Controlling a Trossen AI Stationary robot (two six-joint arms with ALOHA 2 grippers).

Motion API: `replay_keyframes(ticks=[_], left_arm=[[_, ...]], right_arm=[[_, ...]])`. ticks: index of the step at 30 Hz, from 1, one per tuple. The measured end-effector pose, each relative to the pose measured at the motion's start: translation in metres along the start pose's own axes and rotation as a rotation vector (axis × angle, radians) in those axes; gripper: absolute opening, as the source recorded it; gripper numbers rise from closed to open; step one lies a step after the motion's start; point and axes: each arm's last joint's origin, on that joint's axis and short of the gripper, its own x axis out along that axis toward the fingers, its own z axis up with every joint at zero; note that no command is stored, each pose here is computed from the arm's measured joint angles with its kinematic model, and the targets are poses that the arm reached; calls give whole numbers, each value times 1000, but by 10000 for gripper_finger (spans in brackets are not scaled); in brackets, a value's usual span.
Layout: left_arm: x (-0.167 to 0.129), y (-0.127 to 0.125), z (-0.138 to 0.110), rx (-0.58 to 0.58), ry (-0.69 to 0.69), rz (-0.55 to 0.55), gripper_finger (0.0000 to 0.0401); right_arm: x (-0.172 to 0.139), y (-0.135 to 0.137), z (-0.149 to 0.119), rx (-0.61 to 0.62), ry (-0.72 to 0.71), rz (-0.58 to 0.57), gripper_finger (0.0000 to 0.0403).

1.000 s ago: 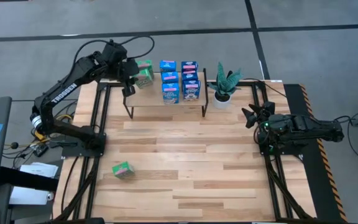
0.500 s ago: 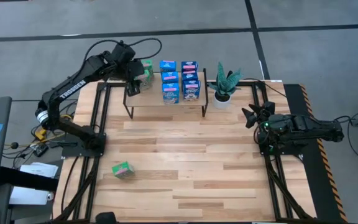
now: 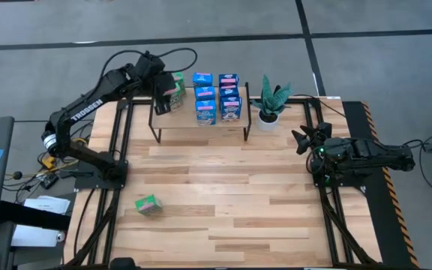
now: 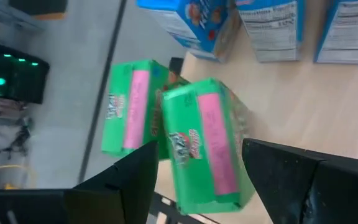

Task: Stack cereal on shelf
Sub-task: Put the right green cereal box on the shelf aligned with the other green cereal box

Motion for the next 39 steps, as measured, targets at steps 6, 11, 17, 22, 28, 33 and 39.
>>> replay_keyframes(ticks=[6,11,17,22,28,33,39], left_arm=[[-5,-4,4,25,58,120,224],[-29,-5,16,-43,17,123,224],[-55,-10,18,-275,-11,14,218],[-56,-26,-6,-395,64,-104,175],[-54,-50,-38,-504,-47,-64,115],[-38,-61,-57,-542,-154,39,87],[-13,-70,-72,-553,-107,76,71]], right_arm=[[0,0,0,0,0,0,286],[0,0,0,1,-1,0,286],[0,0,0,0,0,0,286],[0,0,0,1,0,1,286],[0,0,0,1,-1,1,286],[0,0,0,1,-1,1,286],[0,0,0,1,-1,1,286]])
